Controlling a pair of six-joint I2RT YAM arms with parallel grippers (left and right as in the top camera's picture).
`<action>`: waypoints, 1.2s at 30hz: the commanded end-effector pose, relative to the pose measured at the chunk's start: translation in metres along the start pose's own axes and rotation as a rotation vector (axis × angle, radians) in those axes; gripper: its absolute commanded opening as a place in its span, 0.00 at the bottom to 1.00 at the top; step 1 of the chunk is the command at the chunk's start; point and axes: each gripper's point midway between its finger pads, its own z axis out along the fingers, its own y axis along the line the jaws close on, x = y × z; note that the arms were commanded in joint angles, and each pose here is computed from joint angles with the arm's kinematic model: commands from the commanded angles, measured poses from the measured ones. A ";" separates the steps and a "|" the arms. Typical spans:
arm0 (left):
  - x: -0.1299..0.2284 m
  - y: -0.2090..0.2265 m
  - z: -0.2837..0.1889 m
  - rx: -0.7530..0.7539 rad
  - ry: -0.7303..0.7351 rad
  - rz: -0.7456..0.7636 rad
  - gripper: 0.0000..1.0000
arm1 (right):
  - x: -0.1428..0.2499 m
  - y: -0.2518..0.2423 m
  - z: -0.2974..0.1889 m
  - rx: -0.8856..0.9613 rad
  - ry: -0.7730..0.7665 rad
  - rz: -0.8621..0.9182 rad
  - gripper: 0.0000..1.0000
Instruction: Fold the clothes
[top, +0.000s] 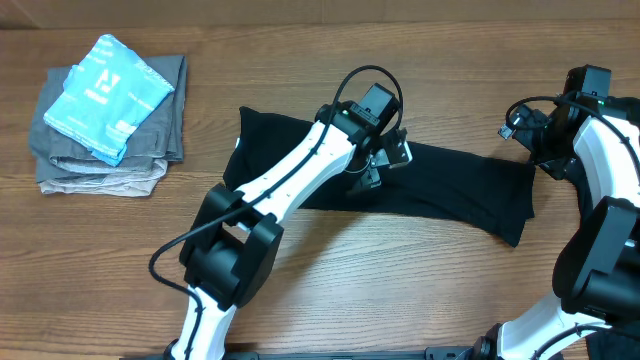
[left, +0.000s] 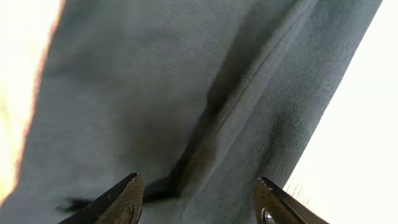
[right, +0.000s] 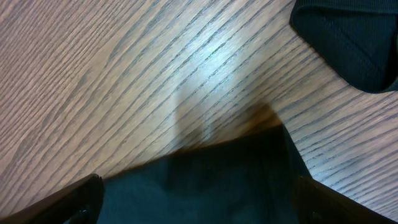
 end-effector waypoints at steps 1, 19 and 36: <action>0.002 -0.004 0.015 0.045 0.012 0.026 0.60 | -0.009 0.005 -0.011 -0.021 -0.037 -0.006 1.00; -0.001 -0.002 0.025 0.030 -0.010 0.027 0.41 | -0.009 0.005 -0.011 -0.021 -0.036 -0.006 1.00; -0.007 -0.012 0.025 0.089 -0.047 0.017 0.47 | -0.009 0.005 -0.011 -0.021 -0.036 -0.006 1.00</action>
